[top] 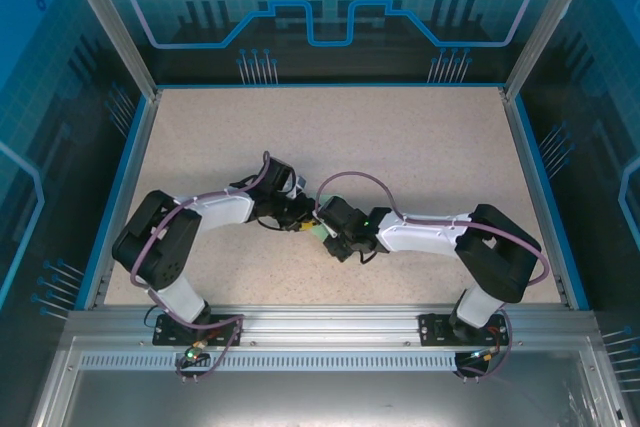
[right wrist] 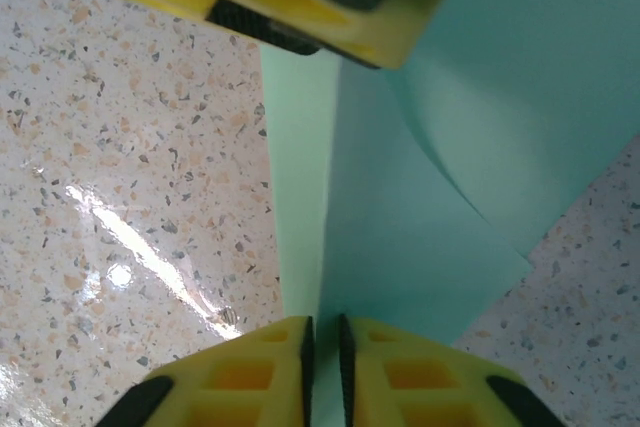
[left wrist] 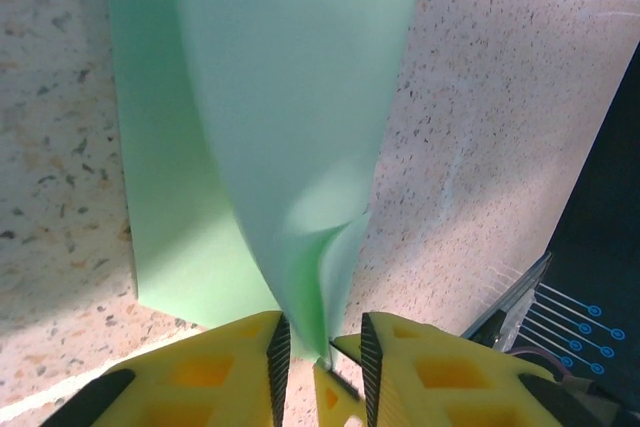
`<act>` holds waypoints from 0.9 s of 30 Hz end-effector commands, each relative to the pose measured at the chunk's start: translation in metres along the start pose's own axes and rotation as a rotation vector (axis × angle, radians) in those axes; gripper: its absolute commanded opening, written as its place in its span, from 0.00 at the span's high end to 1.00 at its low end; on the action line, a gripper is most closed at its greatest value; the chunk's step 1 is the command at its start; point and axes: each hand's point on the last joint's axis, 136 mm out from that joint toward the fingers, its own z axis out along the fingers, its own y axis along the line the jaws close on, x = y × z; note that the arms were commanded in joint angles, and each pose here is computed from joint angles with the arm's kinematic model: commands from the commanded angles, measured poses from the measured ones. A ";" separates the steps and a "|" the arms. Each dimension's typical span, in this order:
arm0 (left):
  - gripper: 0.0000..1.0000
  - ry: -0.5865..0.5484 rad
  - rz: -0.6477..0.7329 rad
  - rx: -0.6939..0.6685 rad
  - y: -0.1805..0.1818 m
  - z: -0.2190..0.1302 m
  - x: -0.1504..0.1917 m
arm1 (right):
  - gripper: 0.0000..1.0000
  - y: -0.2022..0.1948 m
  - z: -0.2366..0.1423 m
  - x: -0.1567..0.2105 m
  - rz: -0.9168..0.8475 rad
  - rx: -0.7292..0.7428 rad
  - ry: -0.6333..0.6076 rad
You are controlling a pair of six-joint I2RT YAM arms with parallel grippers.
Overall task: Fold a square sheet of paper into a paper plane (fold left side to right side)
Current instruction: Fourth fold the wing at the center of the table.
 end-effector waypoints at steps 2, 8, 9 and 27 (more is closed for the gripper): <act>0.69 -0.024 0.025 0.033 -0.018 -0.016 -0.005 | 0.90 0.003 0.003 0.009 -0.017 -0.004 0.031; 0.53 -0.054 0.034 0.035 -0.019 -0.030 -0.007 | 0.97 0.007 0.003 0.011 -0.018 -0.033 0.042; 0.50 -0.063 0.036 0.036 -0.019 -0.033 -0.007 | 0.98 0.008 0.003 0.011 -0.017 -0.040 0.042; 0.61 -0.084 -0.055 0.028 0.018 -0.041 0.002 | 1.00 0.008 -0.012 0.013 0.118 -0.239 -0.038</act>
